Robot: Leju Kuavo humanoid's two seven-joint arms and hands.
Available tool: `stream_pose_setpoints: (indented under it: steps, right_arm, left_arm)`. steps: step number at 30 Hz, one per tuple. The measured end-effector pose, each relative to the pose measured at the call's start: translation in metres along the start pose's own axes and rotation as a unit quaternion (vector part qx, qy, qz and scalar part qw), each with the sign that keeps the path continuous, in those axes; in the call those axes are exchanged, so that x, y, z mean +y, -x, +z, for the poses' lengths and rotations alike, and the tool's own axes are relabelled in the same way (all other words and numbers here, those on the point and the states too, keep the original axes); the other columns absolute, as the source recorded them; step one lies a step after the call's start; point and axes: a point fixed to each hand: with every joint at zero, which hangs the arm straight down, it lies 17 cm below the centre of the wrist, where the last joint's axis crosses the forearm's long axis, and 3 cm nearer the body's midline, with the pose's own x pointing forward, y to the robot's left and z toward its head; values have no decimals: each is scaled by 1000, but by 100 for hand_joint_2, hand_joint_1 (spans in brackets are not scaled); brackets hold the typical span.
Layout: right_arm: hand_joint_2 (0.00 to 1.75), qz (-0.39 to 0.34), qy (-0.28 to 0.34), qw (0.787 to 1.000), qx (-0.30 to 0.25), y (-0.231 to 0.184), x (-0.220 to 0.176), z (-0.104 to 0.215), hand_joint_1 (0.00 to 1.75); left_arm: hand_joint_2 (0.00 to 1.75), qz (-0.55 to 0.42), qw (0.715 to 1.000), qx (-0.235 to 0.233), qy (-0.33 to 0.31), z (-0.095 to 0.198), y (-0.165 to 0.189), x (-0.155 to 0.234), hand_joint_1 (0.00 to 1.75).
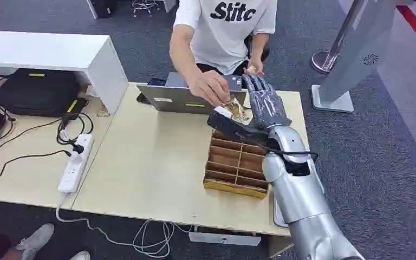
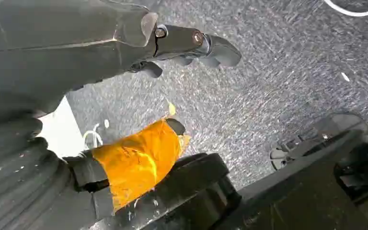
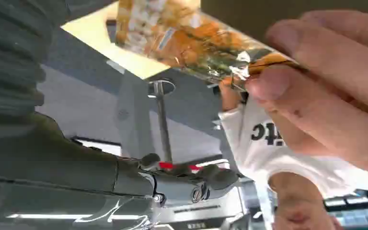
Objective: Pass the card to the sensor for recognition and then transmit it.
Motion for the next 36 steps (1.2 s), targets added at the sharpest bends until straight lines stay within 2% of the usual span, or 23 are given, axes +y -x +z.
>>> stream_pose_setpoints:
  steps: [1,2,3,6,10,15,16,23,27,36]
  right_arm:
    - [175,-4,-2,1000,5,3,1,-1,164]
    - [175,-9,-2,1000,6,5,1,-2,152]
    - [175,-21,-3,1000,12,8,3,-3,147]
    - [175,-57,-7,998,14,8,5,-4,143]
    - [175,-142,-30,989,7,-2,14,-2,155]
    - [175,-169,-32,985,-3,-15,11,-4,175]
    - [175,-174,-33,984,-6,-18,11,-4,171]
    - [175,-192,-47,980,-22,-31,15,-3,175]
    - [175,-189,-43,980,-48,-41,9,-1,175]
    - [175,-315,-13,943,-106,-53,-10,40,175]
  left_arm:
    - [175,-4,1000,-1,0,0,-1,0,0]
    - [175,-6,1000,-2,0,0,-2,0,0]
    - [175,-9,1000,-3,0,0,-3,0,0]
    - [175,-16,1000,-6,-1,0,-6,1,0]
    - [175,-17,1000,-7,-3,0,-7,2,0]
    - [175,-17,1000,-8,-4,0,-7,3,0]
    - [175,-17,1000,-8,-4,0,-7,3,0]
    - [175,-17,1000,-8,-6,0,-7,3,0]
    - [175,-15,1000,-7,-8,0,-7,4,0]
    - [175,6,1000,-5,-15,-1,-1,6,0]
